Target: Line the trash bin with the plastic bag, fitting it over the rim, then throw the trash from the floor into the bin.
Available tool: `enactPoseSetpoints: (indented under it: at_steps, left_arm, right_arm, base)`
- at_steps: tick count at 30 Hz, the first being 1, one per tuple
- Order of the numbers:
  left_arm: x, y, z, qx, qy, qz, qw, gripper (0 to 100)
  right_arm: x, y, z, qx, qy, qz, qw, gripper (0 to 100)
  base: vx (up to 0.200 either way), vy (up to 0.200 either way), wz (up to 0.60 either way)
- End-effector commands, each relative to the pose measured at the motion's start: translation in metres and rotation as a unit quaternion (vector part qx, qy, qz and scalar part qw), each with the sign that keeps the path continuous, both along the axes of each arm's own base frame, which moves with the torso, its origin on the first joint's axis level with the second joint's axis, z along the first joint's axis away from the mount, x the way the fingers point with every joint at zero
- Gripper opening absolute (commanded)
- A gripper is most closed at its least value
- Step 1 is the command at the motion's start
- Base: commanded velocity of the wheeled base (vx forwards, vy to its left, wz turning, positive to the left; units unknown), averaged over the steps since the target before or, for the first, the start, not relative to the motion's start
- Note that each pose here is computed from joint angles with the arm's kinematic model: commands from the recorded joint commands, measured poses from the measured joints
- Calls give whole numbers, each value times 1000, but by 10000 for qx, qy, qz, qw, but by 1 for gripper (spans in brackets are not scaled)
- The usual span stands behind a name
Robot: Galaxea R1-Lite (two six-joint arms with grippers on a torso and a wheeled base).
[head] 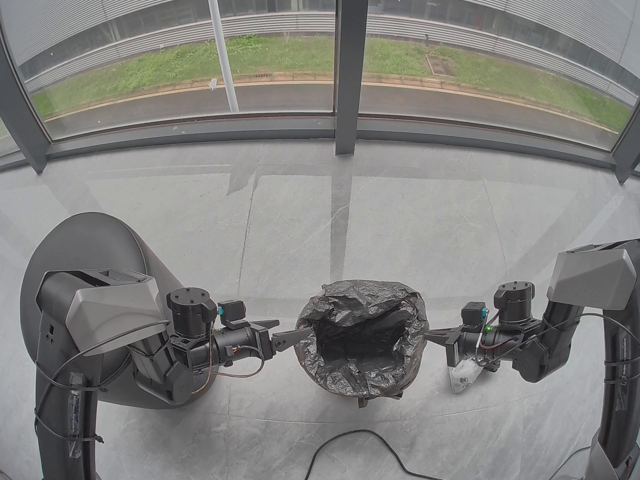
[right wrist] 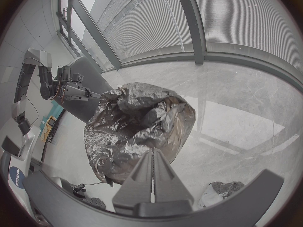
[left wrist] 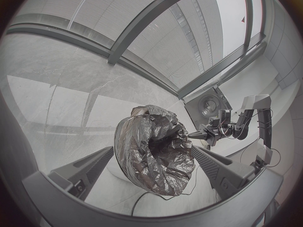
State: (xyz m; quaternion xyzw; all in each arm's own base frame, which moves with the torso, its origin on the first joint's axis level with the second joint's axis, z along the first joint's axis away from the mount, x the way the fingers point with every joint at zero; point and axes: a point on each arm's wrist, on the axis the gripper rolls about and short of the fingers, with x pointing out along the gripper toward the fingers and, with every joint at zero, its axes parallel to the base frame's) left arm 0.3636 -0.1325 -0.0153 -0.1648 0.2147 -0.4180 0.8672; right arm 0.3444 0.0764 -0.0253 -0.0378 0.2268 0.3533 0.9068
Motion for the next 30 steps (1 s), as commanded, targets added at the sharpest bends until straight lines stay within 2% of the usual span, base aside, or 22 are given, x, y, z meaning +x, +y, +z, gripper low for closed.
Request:
enactPoseSetpoints:
  at_steps: [1, 10, 17, 23, 24, 25, 30]
  left_arm:
    - [-1, 0, -2, 9, 30, -2, 10000, 100]
    - [-1, -1, -3, 16, 43, -10, 10000, 100]
    - [-1, -1, -3, 29, 31, 41, 10000, 100]
    - [1, 0, 8, -12, -209, 214, 9996, 100]
    - [1, 0, 8, -12, -209, 214, 9996, 100]
    - [1, 0, 17, -88, -407, 343, 9985, 100]
    - [-10, 2, 27, -174, -570, 397, 9974, 100]
  right_arm:
    - [-4, -3, -10, -42, 182, -30, 9998, 0]
    - [-4, -1, -19, -40, 315, -7, 9995, 0]
    - [-7, 12, -27, -50, 423, 171, 9989, 0]
    - [-28, 0, -7, -100, 440, 89, 9989, 0]
    - [-28, 0, -7, -100, 440, 89, 9989, 100]
    - [-34, -8, 7, -47, 240, -26, 9997, 100]
    - [-50, -29, 46, 61, -325, -316, 9990, 100]
  base:
    - [0, 0, 0]
    - [0, 0, 0]
    - [0, 0, 0]
    - [0, 0, 0]
    - [0, 0, 0]
    - [0, 0, 0]
    - [0, 0, 0]
